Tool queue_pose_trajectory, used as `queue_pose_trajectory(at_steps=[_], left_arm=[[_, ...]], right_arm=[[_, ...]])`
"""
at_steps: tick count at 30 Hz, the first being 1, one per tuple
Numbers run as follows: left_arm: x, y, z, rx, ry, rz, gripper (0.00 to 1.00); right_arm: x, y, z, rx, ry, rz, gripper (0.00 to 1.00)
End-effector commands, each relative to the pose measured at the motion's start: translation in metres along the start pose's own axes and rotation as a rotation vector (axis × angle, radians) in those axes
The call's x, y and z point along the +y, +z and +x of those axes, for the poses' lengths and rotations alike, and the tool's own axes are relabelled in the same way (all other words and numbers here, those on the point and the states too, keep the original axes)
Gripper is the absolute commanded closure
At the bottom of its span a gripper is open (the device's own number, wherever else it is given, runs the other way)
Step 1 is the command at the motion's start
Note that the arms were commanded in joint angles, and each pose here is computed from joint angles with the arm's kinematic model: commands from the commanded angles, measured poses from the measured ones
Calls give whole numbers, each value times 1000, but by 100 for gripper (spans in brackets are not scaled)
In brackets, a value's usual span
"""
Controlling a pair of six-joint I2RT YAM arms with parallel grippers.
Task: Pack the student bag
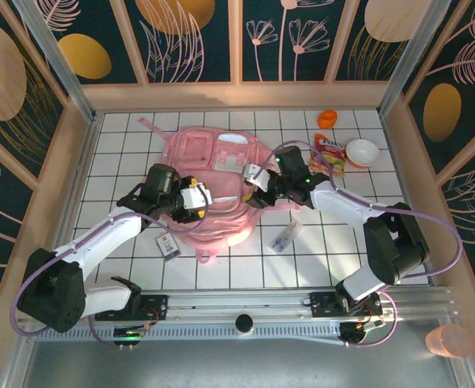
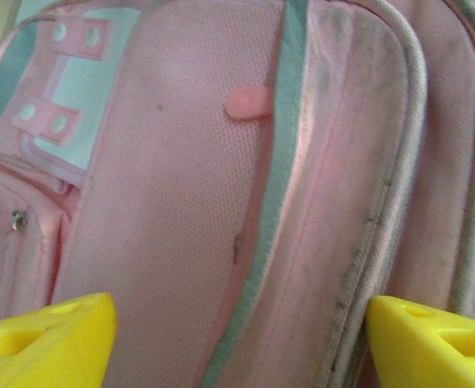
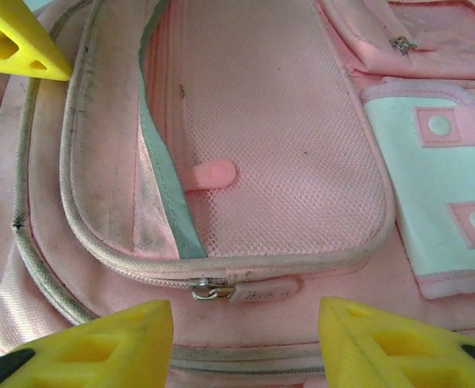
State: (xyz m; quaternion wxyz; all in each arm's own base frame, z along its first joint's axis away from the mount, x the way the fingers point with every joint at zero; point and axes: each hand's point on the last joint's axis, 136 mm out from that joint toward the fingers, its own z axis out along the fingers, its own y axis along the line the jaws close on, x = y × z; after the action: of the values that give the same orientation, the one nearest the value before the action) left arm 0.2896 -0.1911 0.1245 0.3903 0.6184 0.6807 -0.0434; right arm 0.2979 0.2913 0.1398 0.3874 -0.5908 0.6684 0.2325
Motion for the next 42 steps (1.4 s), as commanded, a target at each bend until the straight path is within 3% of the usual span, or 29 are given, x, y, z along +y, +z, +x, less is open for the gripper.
queue_pose_trajectory(at_steps=[1,5,8,12,14,15,20,26,34,42], left_arm=[[-17,-4,9,1,17,27,19],[-7,3,20,36,32,-46,22],[8,11,19,42,25,-94,33],[17,6,-4,-39,-11,-96,61],[18,-5,-18,-106,-11,-107,94],[19,-10,-23,-134,-10,-125,100],[18,-28,-42,-250,-21,-148,100],[18,-27,-52,-302,-35,-135,100],[26,-33,-58,-319,-24,-165,100],[26,-27,-55,-298,-14,-148,100]], right_arm=[[8,-9,-8,-33,-13,-23,49],[10,-8,-2,-20,-6,-23,50],[8,-5,-2,-17,2,-31,51],[-1,-7,-2,-36,18,-20,51],[-8,-18,-5,-118,62,-45,51],[-11,-22,-4,-145,81,-51,51],[-13,-21,-4,-136,81,-81,51],[-9,-15,-11,-172,67,-159,51],[1,2,3,-126,77,-279,52],[24,3,-7,-149,98,-417,56]])
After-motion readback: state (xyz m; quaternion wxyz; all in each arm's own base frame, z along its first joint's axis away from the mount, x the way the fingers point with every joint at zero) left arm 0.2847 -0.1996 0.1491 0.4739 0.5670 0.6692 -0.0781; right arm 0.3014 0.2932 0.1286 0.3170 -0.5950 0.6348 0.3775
